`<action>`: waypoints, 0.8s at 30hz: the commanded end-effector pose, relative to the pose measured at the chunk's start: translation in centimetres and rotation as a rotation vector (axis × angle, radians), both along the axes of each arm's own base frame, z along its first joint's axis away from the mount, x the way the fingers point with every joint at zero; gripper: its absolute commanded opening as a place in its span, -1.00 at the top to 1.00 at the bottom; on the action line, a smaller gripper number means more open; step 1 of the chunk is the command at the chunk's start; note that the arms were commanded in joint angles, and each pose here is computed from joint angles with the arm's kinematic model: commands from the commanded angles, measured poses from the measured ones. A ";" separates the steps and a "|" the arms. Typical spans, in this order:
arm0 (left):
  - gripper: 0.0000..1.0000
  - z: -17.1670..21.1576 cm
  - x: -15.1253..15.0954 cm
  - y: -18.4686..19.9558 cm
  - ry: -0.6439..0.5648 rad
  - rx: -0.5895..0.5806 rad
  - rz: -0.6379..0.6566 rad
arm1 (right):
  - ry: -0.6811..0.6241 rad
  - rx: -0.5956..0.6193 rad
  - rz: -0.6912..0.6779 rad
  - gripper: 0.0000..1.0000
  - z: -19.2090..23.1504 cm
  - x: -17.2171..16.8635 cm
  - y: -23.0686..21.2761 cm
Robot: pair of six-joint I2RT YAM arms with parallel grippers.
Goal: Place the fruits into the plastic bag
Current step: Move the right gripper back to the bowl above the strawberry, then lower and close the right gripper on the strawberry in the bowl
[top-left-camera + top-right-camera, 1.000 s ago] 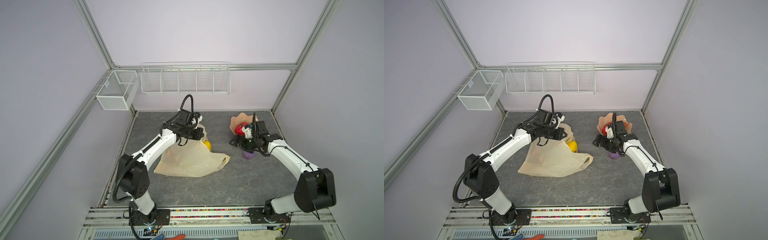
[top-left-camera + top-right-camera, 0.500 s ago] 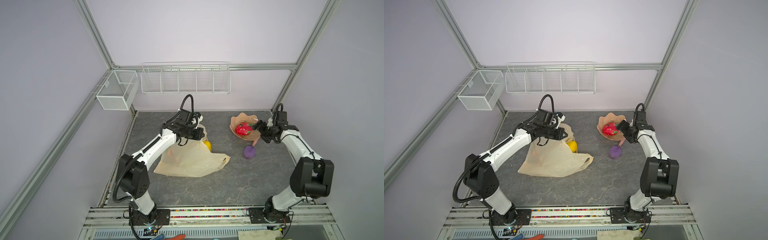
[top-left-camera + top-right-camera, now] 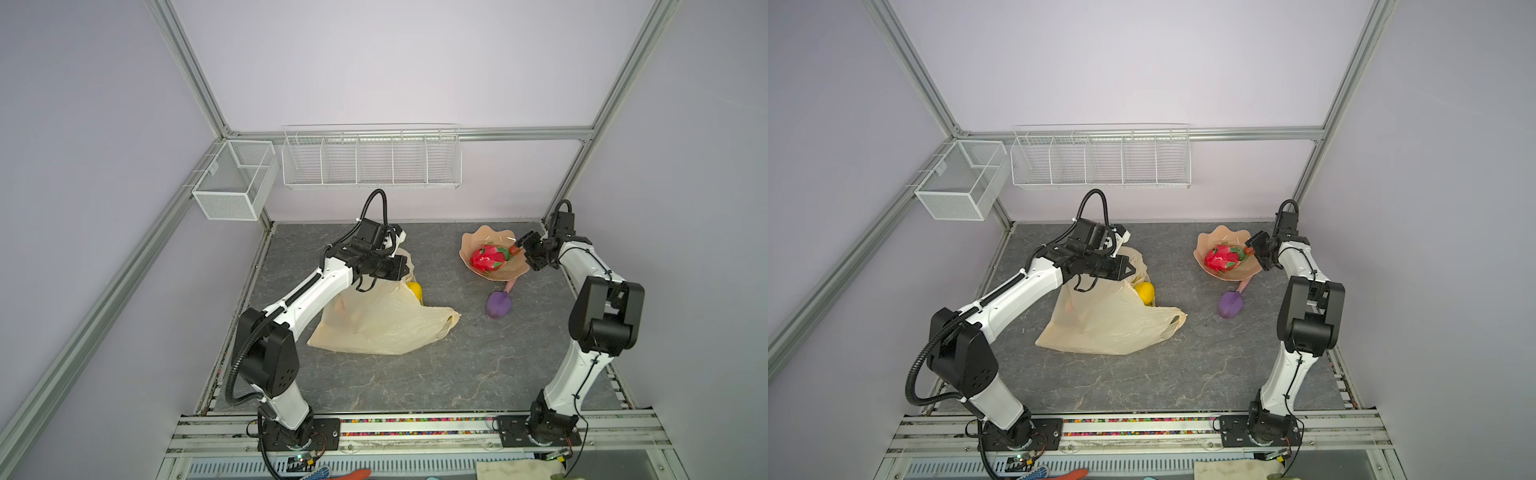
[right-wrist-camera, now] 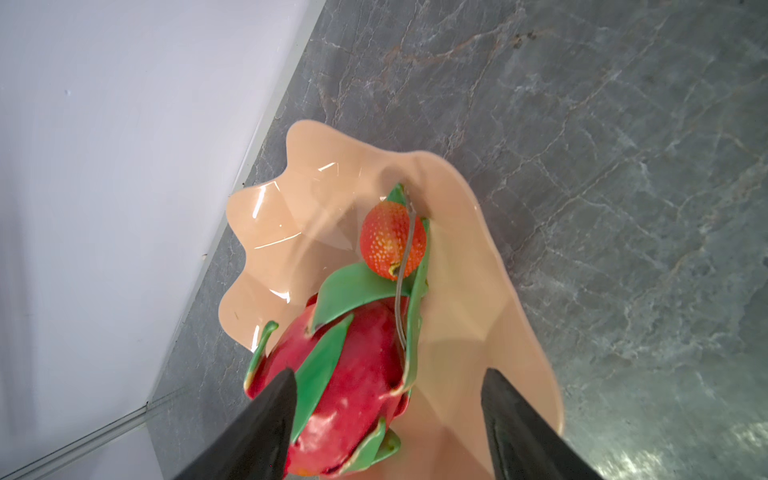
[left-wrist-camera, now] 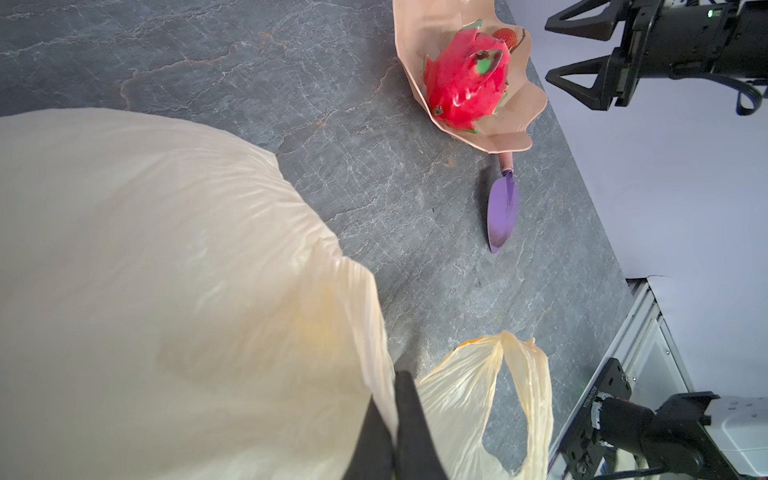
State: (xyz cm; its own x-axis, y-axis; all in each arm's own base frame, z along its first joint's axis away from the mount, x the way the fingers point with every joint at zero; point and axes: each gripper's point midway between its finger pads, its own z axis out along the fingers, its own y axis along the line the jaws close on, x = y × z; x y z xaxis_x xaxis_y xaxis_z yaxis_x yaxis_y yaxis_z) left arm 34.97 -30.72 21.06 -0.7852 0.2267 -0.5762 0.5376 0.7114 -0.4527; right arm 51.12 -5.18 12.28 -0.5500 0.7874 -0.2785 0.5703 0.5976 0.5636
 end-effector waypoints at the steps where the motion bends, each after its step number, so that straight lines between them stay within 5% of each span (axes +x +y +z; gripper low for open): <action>1: 1.00 -0.4 0.0 -0.2 0.004 0.006 -0.018 | -0.017 0.014 -0.039 -0.44 0.1 1.1 -0.6; 24: 1.00 -1.0 0.2 -0.4 0.019 0.019 -0.025 | 0.010 0.078 -0.137 -0.15 -4.3 4.7 -0.8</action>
State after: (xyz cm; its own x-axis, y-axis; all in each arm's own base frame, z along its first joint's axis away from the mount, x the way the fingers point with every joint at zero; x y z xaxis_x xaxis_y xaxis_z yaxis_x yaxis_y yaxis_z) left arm 35.09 -30.82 20.21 -0.7943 0.2340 -0.5606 0.5310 0.7156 -0.4538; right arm 55.08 -5.93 8.29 -0.4654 0.8596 -0.2108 0.6353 0.4903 0.5967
